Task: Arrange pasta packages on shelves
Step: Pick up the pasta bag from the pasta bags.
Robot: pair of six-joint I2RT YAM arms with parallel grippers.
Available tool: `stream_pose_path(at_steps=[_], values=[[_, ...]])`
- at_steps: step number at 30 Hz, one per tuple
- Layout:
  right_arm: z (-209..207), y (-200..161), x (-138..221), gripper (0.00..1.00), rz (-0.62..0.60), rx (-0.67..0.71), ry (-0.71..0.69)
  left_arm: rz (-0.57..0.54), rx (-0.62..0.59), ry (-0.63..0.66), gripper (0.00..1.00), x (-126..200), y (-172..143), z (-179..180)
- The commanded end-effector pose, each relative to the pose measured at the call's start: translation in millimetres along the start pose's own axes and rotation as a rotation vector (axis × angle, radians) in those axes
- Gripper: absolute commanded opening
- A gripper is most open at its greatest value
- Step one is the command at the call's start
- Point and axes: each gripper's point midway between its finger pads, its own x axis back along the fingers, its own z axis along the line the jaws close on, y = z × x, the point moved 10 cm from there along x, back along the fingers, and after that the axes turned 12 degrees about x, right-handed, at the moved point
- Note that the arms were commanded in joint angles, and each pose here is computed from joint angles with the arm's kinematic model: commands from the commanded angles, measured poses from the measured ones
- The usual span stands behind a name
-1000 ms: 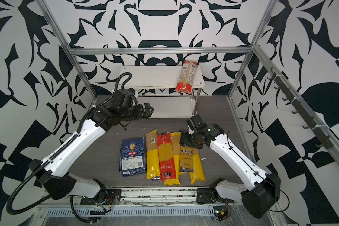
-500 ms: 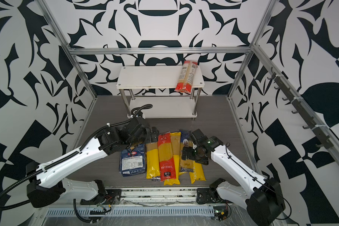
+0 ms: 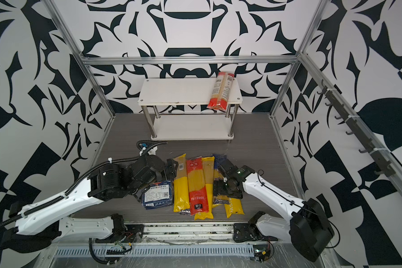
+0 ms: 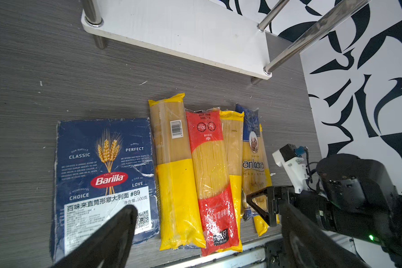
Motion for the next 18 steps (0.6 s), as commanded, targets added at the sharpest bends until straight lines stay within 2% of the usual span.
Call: stream_pose_path(at_steps=[1, 7, 18], values=[[0, 3, -3, 0.92, -0.04, -0.016, -0.014, -0.028, -0.016, 0.036, 0.99, 2, 2, 7], [4, 4, -15, 0.91, -0.018, -0.013, -0.027, -0.008, -0.057, 0.027, 0.99, 0, 0, 2], [9, 9, -31, 0.8, 0.024, 0.003, -0.09, -0.032, -0.042, 0.013, 0.99, 7, 2, 14]])
